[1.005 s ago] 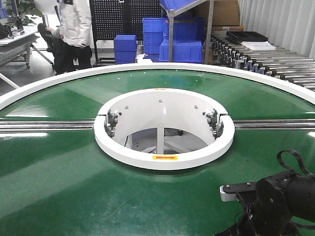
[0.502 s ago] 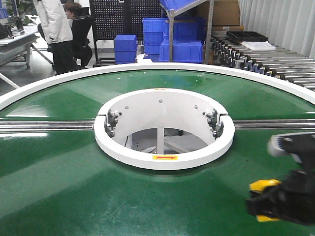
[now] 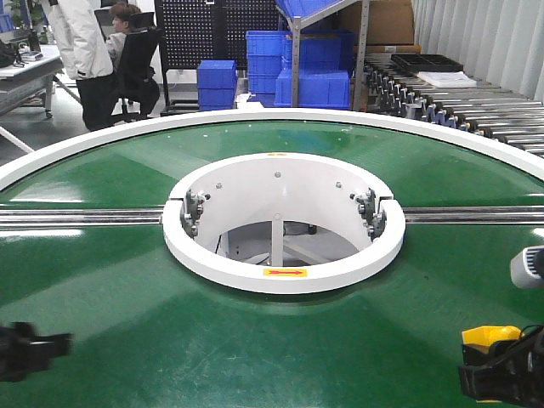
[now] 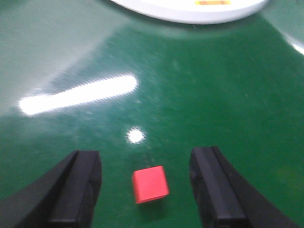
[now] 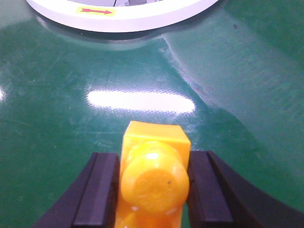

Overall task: Pick red and yellow blocks into blue bin
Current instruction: 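Lower the left gripper onto the red cube, close and lift it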

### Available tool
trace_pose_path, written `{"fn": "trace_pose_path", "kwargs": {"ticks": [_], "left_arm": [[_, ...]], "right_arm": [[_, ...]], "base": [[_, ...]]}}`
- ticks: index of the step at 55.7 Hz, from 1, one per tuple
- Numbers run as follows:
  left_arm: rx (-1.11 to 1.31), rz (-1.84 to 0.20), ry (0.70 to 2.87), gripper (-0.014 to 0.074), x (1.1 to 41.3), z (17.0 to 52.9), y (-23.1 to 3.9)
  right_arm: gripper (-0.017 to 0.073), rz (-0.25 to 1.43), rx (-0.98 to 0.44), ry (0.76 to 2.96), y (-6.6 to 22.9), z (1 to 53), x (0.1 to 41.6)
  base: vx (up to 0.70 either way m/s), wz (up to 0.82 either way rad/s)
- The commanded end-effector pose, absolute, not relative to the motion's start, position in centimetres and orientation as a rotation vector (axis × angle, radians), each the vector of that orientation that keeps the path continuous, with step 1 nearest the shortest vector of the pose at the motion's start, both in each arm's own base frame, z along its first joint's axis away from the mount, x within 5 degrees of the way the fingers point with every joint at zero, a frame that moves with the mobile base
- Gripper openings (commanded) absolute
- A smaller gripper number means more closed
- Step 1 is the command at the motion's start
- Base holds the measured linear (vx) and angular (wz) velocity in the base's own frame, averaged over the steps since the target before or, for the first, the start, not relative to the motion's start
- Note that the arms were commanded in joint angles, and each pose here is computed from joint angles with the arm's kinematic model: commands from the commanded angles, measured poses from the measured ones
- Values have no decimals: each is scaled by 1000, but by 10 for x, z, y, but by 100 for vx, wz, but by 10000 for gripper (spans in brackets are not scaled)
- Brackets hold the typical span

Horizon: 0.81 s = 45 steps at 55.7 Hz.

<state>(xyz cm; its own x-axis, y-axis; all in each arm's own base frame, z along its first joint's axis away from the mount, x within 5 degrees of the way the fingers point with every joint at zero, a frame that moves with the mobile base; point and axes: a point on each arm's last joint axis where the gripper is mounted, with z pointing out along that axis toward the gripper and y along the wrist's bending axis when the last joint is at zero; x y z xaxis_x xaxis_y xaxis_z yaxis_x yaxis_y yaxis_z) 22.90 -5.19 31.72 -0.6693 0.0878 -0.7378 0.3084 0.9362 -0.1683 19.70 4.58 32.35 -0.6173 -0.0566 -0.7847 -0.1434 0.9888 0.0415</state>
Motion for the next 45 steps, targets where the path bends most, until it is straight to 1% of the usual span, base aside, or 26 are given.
{"fn": "trace_pose_path", "kwargs": {"ticks": [1, 8, 12, 20, 27, 34, 45], "left_arm": [[298, -374, 2229, 519, 246, 325, -66], [290, -376, 2338, 513, 265, 303, -85], [271, -332, 2401, 513, 275, 291, -92], [257, -242, 2481, 513, 288, 274, -98], [263, -241, 2521, 513, 296, 260, -106], [288, -235, 2575, 513, 300, 242, -113], [312, -199, 2650, 513, 307, 218, -117]], "right_arm": [[-8, 129, -143, 2130, 45, 340, 199], [-8, 127, -143, 2136, 45, 340, 198], [-8, 121, -144, 2150, 45, 339, 198], [-8, 71, -165, 2187, 42, 336, 196], [-8, 34, -183, 2195, 40, 335, 196], [-8, 33, -177, 2195, 40, 335, 196], [-8, 33, -177, 2195, 40, 335, 196]], "base": [[0, 0], [0, 0], [0, 0], [0, 0], [0, 0], [0, 0], [0, 0]]}}
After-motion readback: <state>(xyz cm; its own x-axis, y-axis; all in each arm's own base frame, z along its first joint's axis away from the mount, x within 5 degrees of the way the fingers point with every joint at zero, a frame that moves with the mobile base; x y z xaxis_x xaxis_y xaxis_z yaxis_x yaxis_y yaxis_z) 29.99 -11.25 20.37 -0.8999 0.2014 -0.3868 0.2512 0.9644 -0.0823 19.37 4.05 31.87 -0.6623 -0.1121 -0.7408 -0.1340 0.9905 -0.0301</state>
